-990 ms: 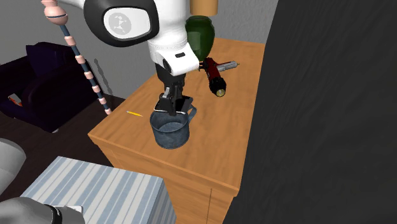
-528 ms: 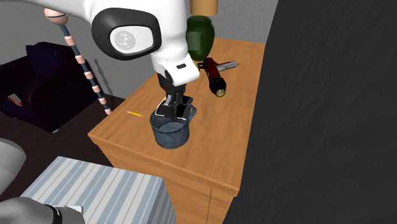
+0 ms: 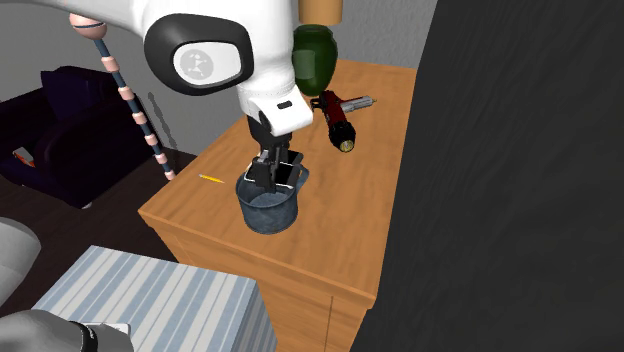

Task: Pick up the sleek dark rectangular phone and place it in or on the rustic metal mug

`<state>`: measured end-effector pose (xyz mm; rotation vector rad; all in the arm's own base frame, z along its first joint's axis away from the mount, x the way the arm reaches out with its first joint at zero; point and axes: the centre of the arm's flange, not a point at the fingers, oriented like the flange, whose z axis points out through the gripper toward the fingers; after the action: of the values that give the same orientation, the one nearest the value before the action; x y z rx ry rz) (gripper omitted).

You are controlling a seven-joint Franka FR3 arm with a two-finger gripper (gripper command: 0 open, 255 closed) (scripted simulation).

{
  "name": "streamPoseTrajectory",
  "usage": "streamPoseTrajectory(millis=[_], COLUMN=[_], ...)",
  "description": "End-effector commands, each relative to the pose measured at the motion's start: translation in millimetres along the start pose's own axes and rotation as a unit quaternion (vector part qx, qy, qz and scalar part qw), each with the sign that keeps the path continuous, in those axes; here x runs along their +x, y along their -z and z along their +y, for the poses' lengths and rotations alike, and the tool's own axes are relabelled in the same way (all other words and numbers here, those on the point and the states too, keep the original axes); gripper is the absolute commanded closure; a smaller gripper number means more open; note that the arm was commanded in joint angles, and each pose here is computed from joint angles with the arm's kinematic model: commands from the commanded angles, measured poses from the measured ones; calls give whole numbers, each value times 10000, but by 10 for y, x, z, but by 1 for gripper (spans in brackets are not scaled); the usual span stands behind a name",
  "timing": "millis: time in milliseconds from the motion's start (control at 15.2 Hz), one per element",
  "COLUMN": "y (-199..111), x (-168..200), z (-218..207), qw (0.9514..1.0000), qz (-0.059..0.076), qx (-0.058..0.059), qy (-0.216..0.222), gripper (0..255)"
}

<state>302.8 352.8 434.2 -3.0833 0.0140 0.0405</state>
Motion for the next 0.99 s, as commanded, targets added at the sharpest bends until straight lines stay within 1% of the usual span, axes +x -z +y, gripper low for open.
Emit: streamPoseTrajectory(millis=[0,132,396,924], y=[-2,-6,494,494], x=[-2,2,3,2], z=[0,4,4,4], qw=[10000,10000,10000,10000], qz=[-3,-3,-3,-2], qx=[-1,-1,-1,-1], qy=[1,0,0,0], gripper=[0,0,0,0])
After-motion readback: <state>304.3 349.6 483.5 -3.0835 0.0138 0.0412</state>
